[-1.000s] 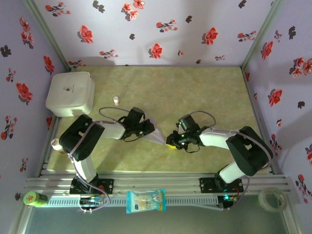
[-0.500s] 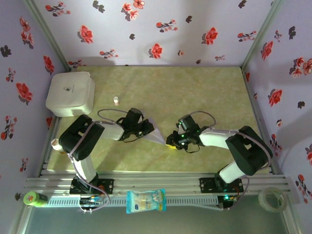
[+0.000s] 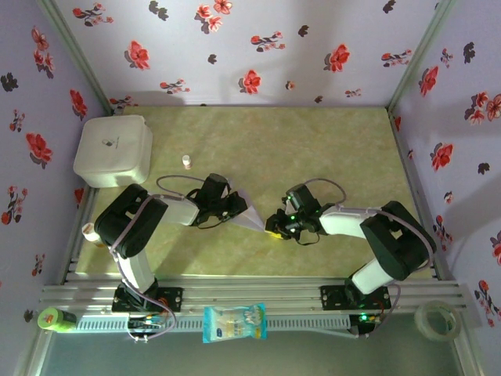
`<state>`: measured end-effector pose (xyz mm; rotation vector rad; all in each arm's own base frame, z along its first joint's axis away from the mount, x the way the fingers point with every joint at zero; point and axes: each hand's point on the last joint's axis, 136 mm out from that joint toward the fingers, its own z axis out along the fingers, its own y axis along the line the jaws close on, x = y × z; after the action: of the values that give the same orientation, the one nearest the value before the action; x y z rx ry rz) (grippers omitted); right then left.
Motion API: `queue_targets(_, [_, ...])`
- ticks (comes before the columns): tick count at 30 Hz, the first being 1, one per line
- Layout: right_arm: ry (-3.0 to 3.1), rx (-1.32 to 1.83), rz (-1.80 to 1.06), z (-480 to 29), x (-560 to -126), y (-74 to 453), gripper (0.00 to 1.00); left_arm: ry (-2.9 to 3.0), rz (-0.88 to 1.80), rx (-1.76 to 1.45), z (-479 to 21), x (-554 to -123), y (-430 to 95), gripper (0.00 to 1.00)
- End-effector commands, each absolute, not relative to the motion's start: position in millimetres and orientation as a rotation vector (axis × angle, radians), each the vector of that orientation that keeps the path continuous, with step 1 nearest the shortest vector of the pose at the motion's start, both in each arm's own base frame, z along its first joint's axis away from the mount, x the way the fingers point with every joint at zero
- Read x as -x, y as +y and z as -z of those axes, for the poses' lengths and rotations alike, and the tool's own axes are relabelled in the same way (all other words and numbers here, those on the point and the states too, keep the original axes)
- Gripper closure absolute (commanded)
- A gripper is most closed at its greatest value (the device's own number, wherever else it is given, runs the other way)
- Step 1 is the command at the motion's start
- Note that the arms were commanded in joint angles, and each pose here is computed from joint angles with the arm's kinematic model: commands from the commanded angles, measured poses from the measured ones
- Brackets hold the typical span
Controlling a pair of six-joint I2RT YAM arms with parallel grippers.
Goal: Fold a paper plane with a square sheet of paper (pick it up from the middle)
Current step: Turn over the paper at the center of the table.
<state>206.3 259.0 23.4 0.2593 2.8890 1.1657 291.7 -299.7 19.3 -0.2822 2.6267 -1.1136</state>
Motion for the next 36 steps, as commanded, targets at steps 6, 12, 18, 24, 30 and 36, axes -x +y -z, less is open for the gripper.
queue_targets(6, [2.88, -0.273, -1.202, -22, -208, 262, 0.75, 2.763, 0.956, 0.375, 19, -274, -273, 0.91])
queue_targets(12, [2.855, -0.262, -1.207, -24, -212, 263, 0.75, 2.758, 0.965, 0.372, 17, -276, -275, 0.91])
queue_targets(18, [2.82, -0.27, -1.213, -26, -219, 263, 0.75, 2.754, 0.97, 0.367, 15, -277, -276, 0.91])
queue_targets(24, [2.787, -0.269, -1.261, -29, -223, 266, 0.75, 2.747, 0.975, 0.366, 13, -278, -276, 0.91])
queue_targets(30, [2.785, -0.27, -1.275, -27, -222, 266, 0.78, 2.737, 0.985, 0.369, 10, -280, -278, 0.91])
queue_targets(36, [2.786, -0.271, -1.287, -26, -221, 266, 0.78, 2.734, 0.988, 0.369, 9, -281, -279, 0.91])
